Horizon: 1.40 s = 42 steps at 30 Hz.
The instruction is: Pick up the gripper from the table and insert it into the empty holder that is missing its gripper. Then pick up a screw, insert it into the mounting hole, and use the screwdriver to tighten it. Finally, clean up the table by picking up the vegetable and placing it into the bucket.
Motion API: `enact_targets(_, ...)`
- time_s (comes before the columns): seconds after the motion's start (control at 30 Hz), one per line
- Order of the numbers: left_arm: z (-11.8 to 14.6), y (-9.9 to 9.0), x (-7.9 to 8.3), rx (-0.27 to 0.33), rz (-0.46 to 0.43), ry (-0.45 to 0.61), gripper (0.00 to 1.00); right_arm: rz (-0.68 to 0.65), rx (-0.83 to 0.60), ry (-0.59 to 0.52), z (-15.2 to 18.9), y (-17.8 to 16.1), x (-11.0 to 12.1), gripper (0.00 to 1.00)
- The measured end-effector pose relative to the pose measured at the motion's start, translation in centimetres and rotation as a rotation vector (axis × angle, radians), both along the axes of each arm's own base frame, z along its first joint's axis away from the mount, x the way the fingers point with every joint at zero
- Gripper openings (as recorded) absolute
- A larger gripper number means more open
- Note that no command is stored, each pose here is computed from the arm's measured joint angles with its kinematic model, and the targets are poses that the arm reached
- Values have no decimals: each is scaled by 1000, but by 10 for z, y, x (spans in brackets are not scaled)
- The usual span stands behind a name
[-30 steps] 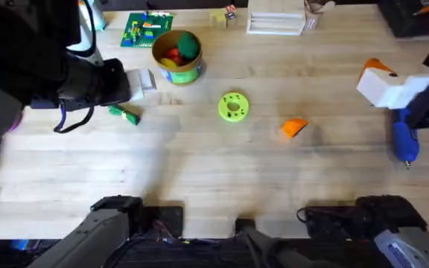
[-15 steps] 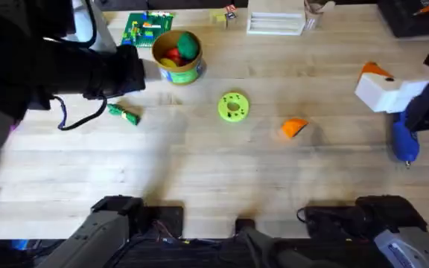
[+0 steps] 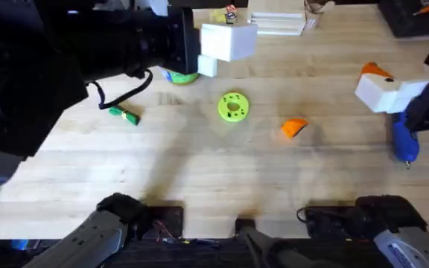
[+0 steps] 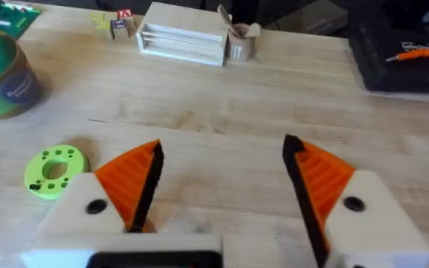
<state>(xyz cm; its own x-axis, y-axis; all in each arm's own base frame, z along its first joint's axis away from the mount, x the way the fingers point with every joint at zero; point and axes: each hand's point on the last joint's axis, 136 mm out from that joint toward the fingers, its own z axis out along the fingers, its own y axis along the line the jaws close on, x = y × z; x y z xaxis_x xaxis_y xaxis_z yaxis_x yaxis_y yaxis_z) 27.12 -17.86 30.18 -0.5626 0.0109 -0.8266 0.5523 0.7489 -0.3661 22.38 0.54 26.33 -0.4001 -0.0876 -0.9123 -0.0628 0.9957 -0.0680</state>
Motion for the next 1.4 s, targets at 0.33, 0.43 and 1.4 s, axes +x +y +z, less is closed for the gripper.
enact_targets(0.33,-14,-2,-5,86,-54,-8,993,0,0,0,0,0,0,991)
enact_targets(0.43,-8,-11,-2,133,-105,-108,994,0,0,0,0,0,0,990)
enact_targets(1.4,-123,12,-78,-8,-86,-634,993,0,0,0,0,0,0,991)
